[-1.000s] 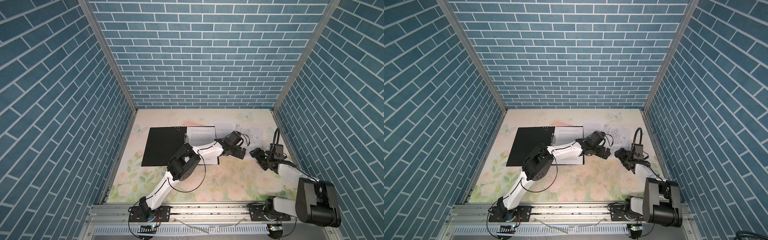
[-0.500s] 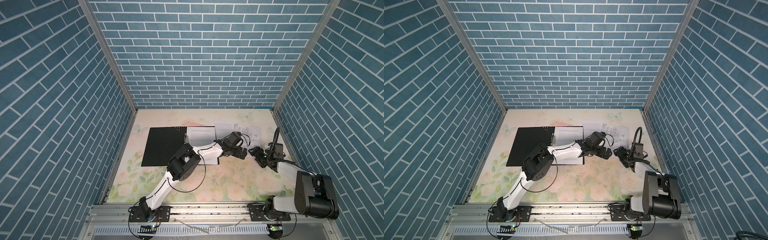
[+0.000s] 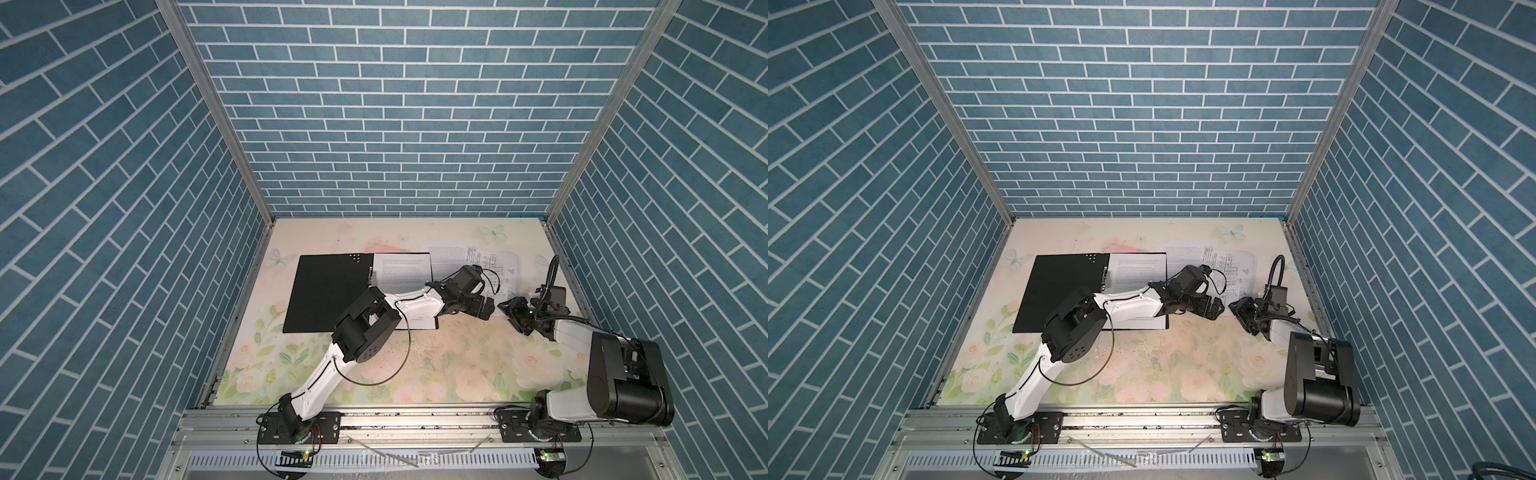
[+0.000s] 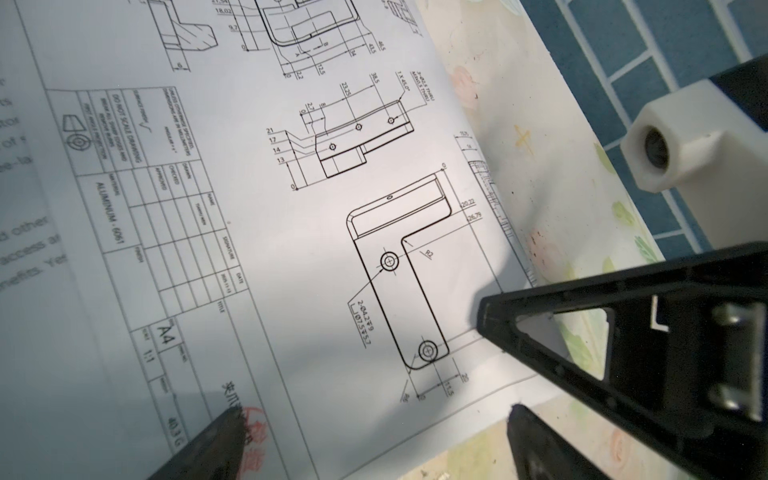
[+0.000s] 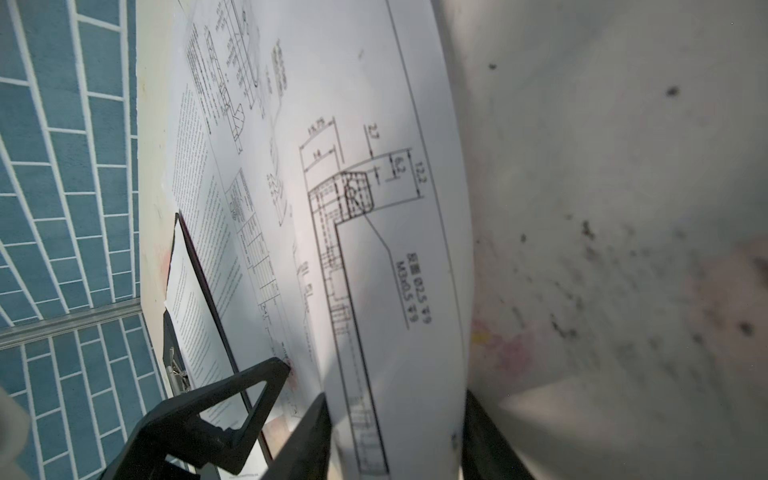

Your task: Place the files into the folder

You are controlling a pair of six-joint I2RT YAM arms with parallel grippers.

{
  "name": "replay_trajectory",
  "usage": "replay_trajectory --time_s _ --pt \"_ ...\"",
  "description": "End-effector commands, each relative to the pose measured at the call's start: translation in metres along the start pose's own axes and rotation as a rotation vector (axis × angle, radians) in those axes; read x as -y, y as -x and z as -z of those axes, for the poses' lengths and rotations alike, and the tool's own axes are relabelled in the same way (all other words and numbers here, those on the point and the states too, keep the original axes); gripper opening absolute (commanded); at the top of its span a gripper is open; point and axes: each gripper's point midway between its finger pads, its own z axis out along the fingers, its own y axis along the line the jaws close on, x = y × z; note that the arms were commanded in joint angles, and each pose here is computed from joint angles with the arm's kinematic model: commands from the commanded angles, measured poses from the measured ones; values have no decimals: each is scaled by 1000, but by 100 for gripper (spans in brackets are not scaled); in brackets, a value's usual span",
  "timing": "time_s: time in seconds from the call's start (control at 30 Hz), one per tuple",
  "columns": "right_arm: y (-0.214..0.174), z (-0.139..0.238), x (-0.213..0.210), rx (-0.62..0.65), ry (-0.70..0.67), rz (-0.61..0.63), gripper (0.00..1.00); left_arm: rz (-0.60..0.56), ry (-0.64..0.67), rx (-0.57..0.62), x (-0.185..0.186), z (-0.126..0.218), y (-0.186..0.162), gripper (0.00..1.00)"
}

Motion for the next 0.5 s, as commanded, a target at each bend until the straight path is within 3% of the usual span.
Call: replay_trajectory --time_s 0.0,0.13,0.23,0.47 --pt "-21 -1 28 -71 -86 -78 48 -9 40 -70 -6 3 -23 100" --pt "-20 0 29 -72 -81 -85 48 -81 69 -30 -6 17 -12 100" --pt "-20 -1 30 -76 -80 -88 48 -198 101 -3 -3 29 -4 100" --pt "-20 -1 31 -79 -81 -96 48 -624 246 79 10 43 -8 100"
